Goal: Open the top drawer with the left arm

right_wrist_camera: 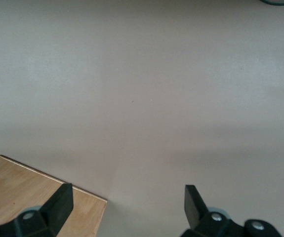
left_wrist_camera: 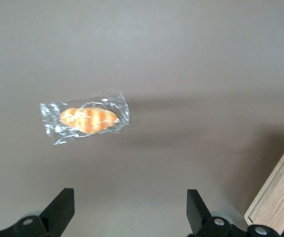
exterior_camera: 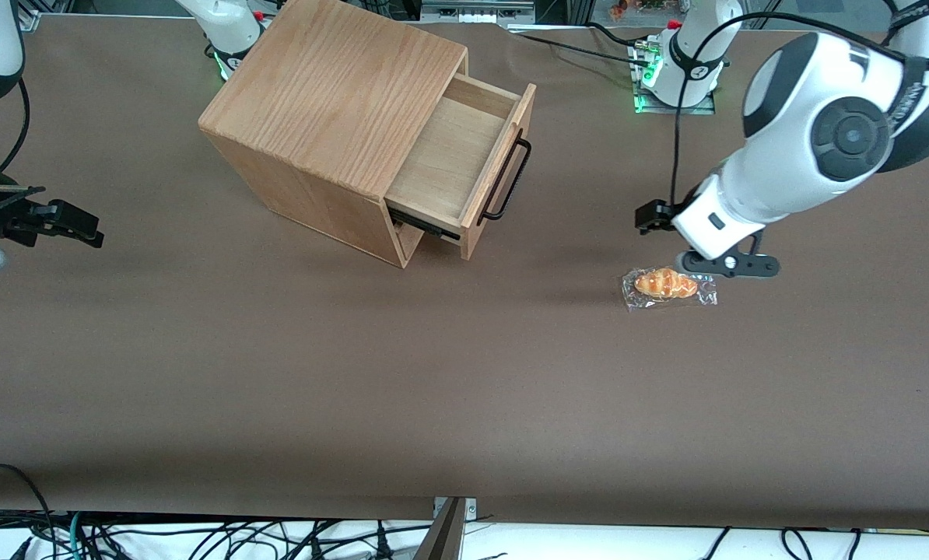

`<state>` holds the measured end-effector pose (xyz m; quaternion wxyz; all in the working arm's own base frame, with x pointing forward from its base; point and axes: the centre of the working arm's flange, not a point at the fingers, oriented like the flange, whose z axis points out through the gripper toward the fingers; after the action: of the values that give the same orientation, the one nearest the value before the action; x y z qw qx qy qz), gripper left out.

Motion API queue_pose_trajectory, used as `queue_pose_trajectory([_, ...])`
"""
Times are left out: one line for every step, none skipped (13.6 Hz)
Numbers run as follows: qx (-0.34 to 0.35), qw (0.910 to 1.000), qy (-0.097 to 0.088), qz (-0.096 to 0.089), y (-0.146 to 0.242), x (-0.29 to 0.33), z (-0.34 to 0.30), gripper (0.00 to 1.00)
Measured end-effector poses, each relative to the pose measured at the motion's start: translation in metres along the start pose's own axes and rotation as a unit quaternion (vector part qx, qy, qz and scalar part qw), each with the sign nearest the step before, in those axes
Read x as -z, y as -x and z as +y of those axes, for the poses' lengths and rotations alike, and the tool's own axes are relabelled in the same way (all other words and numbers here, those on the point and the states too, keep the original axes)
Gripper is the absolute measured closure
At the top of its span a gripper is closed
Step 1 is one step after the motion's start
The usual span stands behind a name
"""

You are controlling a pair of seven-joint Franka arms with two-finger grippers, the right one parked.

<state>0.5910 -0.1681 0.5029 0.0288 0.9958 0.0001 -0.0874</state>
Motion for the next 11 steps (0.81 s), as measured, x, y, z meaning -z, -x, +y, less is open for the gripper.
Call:
queue_pose_trajectory([0.007, 0.9999, -0.004, 0.007, -0.003, 0.007, -0.010, 0.00])
queue_pose_trajectory([0.014, 0.9998, -0.007, 0.012, -0.005, 0.013, -0.020, 0.00])
queue_pose_trajectory([0.020, 0.9996, -0.013, 0.017, -0.006, 0.017, -0.029, 0.00])
queue_pose_trajectory([0.024, 0.9992, -0.023, 0.024, -0.008, 0.021, -0.037, 0.00])
queue_pose_trajectory([0.026, 0.9988, -0.029, 0.031, -0.009, 0.026, -0.041, 0.00])
queue_pose_trajectory([0.028, 0.9984, -0.034, 0.037, -0.010, 0.030, -0.045, 0.00])
queue_pose_trajectory([0.030, 0.9978, -0.040, 0.043, -0.011, 0.035, -0.049, 0.00])
queue_pose_trajectory([0.029, 0.9974, -0.046, 0.046, -0.013, 0.038, -0.056, 0.00])
queue_pose_trajectory([0.022, 0.9975, -0.048, 0.047, -0.014, 0.039, -0.065, 0.00])
queue_pose_trajectory([0.016, 0.9976, -0.048, 0.047, -0.016, 0.041, -0.075, 0.00])
queue_pose_trajectory([0.015, 0.9977, -0.047, 0.046, -0.017, 0.041, -0.087, 0.00])
